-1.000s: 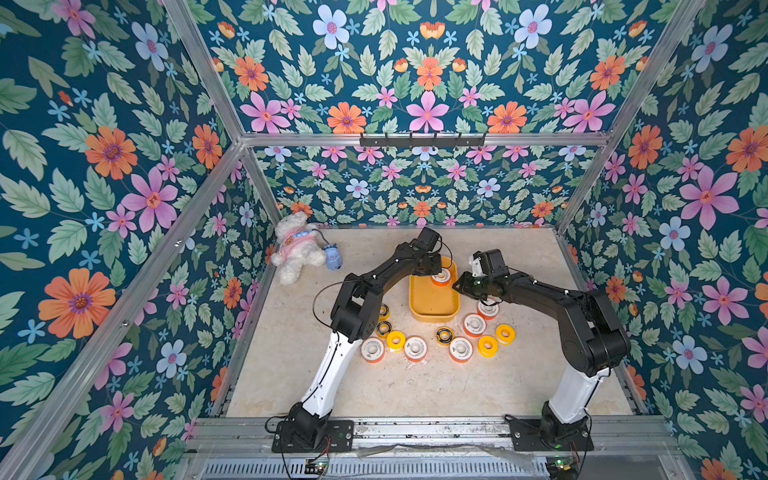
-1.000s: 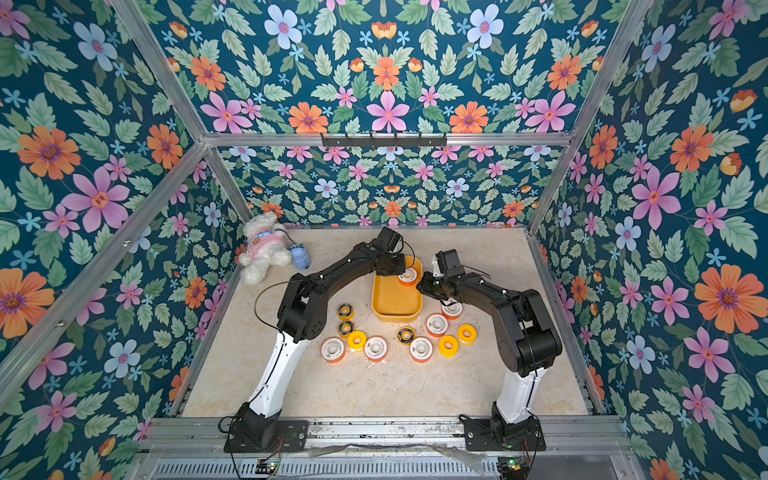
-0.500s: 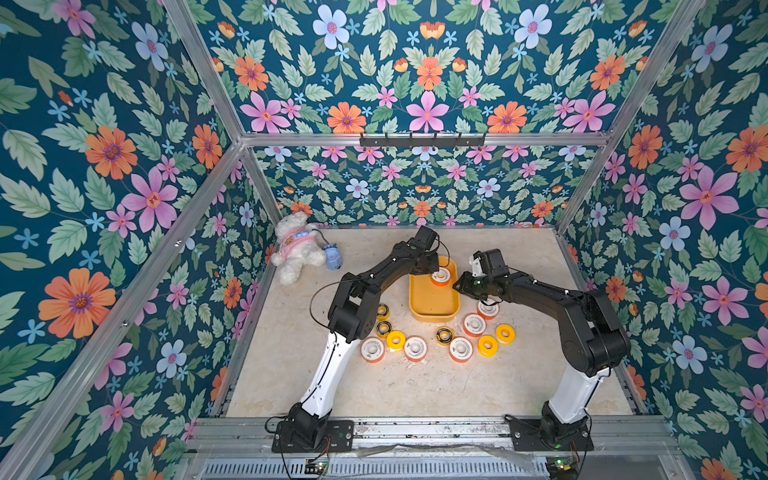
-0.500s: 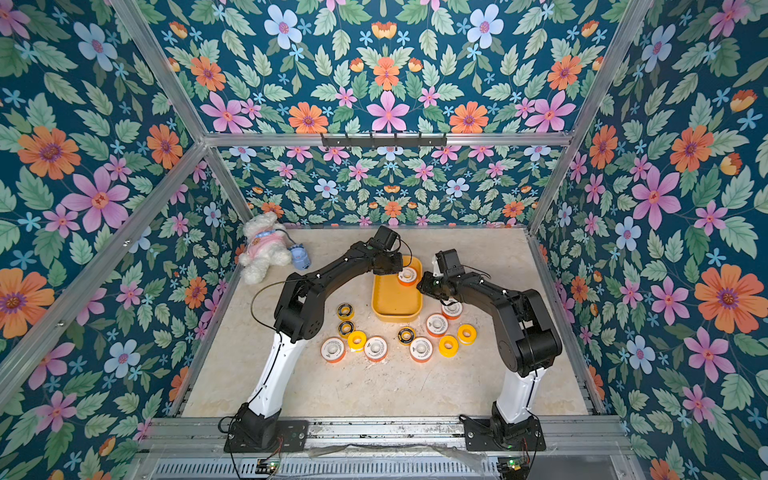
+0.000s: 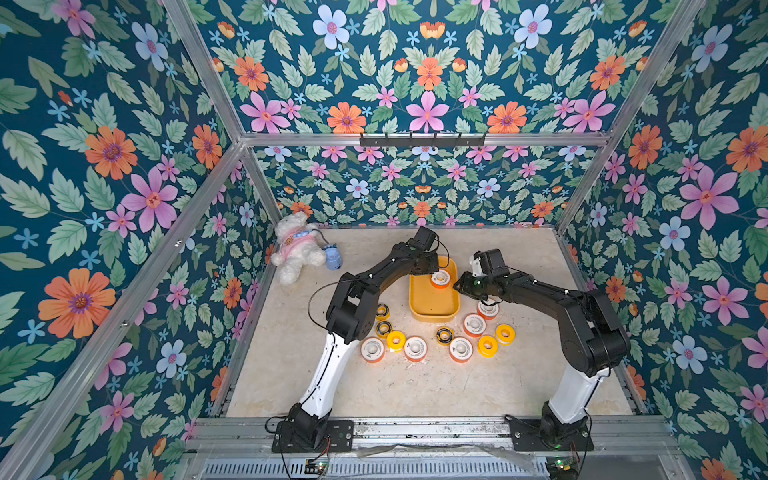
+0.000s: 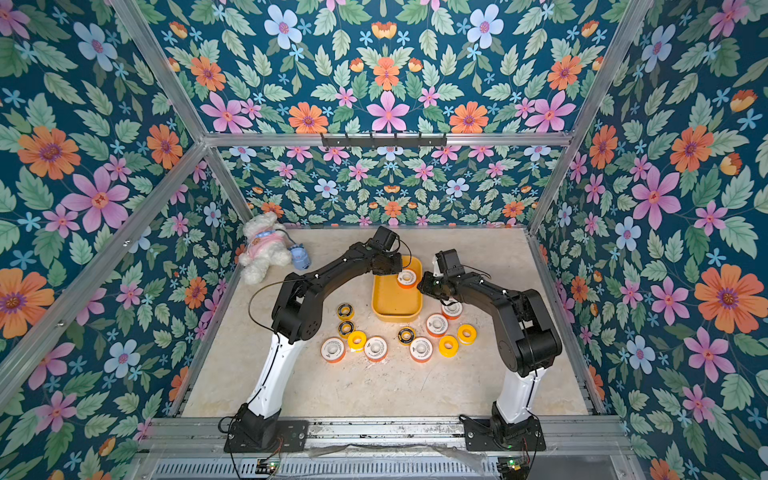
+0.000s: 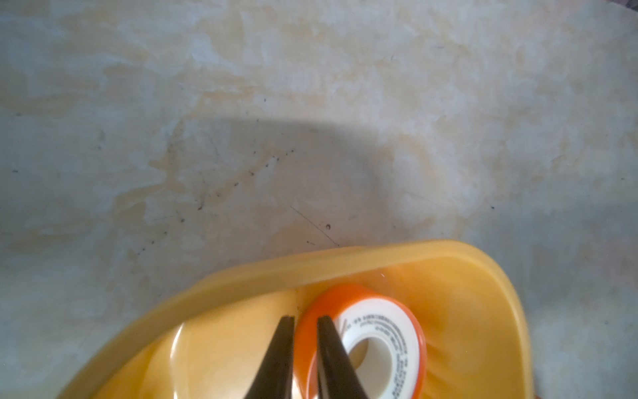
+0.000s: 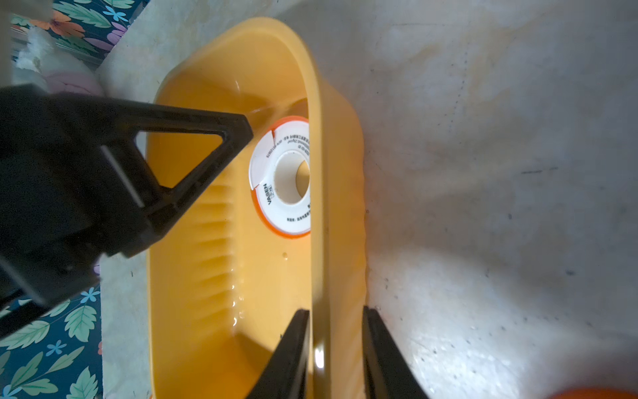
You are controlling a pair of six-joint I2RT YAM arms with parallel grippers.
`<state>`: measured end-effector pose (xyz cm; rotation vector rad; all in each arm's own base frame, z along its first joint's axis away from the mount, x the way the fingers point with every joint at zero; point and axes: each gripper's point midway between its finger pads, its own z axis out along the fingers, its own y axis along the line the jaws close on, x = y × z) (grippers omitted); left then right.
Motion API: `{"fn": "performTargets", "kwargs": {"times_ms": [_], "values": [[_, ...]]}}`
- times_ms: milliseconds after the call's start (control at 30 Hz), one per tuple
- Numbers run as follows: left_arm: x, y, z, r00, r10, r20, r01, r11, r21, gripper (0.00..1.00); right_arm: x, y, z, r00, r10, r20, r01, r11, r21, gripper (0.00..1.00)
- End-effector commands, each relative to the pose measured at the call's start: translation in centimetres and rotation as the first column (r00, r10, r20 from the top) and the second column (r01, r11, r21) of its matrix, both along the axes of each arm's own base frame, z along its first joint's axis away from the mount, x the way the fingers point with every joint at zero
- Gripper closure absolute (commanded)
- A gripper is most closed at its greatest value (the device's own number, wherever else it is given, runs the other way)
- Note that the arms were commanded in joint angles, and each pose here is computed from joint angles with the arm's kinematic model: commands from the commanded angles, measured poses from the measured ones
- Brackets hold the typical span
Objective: Put the sealing tape into the storage box
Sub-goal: Place the sealing tape in the storage box.
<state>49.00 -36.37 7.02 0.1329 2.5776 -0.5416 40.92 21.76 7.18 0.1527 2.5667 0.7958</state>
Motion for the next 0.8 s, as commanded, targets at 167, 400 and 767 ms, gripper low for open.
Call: {"fn": "performTargets", "kwargs": {"times_ms": [167,400,767], "values": [[-0.1,-0.1,1.8,0.998,-0.021,0.063,0.023,0.999,-0.04,0.66,0.0,-0.1,-0.1,1.0,0.003,0.0,-0.003,1.0,-0.011,0.68],[-1.0,-0.9,-0.4,0.998,-0.069,0.001,0.069,0.996,-0.056,0.68,-0.1,-0.1,-0.3,1.0,0.004,-0.003,-0.004,1.0,-0.012,0.68],[-1.1,-0.7,-1.7,0.998,-0.061,-0.02,0.061,0.998,-0.036,0.86,-0.2,-0.2,-0.6,1.0,0.003,-0.01,-0.003,1.0,-0.017,0.68]]}}
